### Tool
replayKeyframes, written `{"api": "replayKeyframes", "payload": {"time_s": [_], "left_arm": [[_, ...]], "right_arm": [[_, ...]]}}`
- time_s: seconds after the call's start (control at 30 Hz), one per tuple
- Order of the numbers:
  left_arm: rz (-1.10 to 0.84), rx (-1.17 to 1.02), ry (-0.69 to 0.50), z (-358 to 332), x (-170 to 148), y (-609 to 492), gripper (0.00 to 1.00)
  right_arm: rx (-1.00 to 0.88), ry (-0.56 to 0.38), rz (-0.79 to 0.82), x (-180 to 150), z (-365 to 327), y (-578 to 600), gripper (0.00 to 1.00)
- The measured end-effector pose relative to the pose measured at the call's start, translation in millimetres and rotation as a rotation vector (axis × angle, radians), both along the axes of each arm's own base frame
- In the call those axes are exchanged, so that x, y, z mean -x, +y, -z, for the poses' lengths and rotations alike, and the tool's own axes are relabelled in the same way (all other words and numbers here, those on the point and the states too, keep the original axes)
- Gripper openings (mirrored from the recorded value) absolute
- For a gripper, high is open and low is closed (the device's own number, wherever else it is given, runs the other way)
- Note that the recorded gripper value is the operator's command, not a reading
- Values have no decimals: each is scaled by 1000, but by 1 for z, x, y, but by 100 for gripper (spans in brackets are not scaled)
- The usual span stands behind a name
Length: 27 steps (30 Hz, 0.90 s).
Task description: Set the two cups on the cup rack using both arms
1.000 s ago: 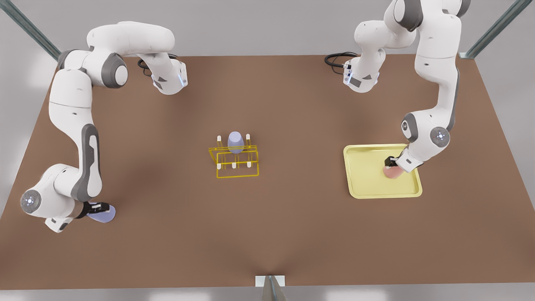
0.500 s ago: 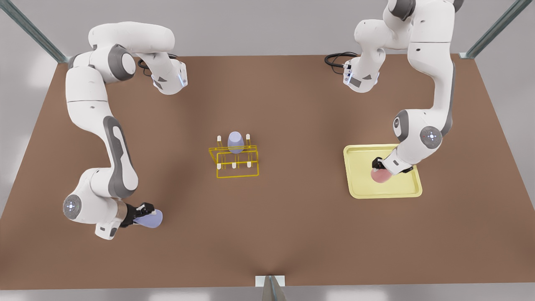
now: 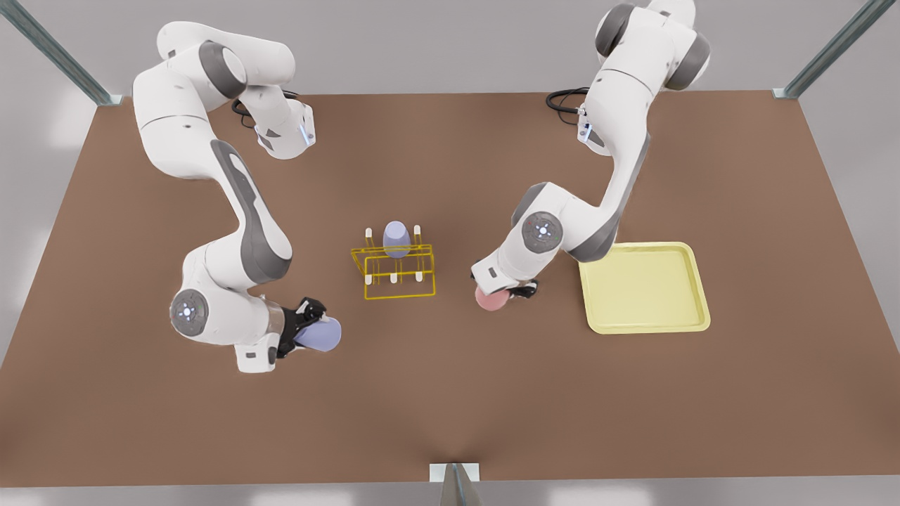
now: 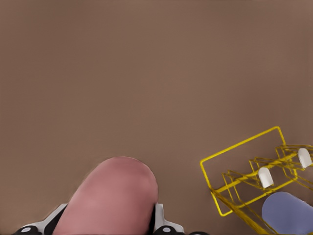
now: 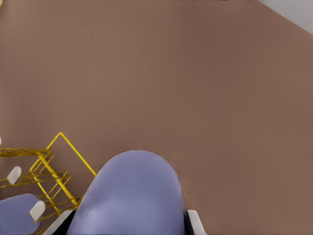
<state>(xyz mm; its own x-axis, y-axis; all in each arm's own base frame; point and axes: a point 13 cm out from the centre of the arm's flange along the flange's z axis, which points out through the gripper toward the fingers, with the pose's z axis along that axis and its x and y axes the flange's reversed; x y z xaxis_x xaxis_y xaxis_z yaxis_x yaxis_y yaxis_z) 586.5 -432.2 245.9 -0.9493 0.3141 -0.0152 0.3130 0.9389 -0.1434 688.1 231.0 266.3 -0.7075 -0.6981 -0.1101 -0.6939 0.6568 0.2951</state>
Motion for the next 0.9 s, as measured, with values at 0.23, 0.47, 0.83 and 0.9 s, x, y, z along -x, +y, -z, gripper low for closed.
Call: {"api": "replayKeyframes", "payload": {"time_s": [0.23, 0.47, 0.83, 0.9], "left_arm": [[-215, 25, 44, -28, 42, -111, 86], [-515, 47, 86, -27, 38, -130, 86], [-766, -5, 158, 31, 70, -161, 100], [-804, -9, 164, 37, 69, -161, 100]], "right_arm": [[7, 93, -93, 40, -10, 32, 83], [31, 184, -174, 77, -8, 55, 83], [54, 292, -231, 109, 15, 66, 83], [59, 304, -246, 116, 20, 73, 83]]}}
